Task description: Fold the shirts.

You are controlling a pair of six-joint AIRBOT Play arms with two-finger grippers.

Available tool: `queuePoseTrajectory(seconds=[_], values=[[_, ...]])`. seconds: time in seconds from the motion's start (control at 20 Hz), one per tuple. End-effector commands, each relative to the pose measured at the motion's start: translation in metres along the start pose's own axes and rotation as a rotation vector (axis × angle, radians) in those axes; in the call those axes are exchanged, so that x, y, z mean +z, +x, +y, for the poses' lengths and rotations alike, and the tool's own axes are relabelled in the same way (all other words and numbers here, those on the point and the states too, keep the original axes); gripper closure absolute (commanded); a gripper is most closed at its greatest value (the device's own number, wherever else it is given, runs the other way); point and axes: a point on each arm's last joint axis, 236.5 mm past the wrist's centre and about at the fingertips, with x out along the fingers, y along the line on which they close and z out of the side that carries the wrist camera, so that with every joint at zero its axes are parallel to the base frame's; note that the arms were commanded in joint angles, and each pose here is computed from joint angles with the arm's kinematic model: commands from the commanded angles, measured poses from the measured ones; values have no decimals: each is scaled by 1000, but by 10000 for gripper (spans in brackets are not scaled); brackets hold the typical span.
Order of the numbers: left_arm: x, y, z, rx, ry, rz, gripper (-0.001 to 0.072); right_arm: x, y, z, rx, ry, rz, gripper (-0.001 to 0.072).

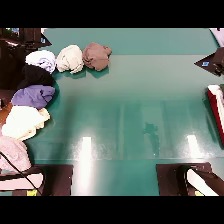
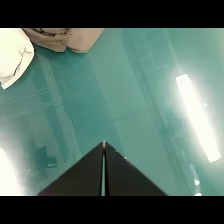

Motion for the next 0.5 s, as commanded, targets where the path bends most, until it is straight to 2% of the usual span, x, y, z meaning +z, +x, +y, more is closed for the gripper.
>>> queuePoseTrajectory(seconds=[0.0, 0.45], values=[[0, 0, 0, 1, 0, -2, 683, 2, 0, 1, 1, -2, -8, 694], [0, 0, 0, 1, 0, -2, 683, 3, 0, 1, 1, -2, -14, 694]])
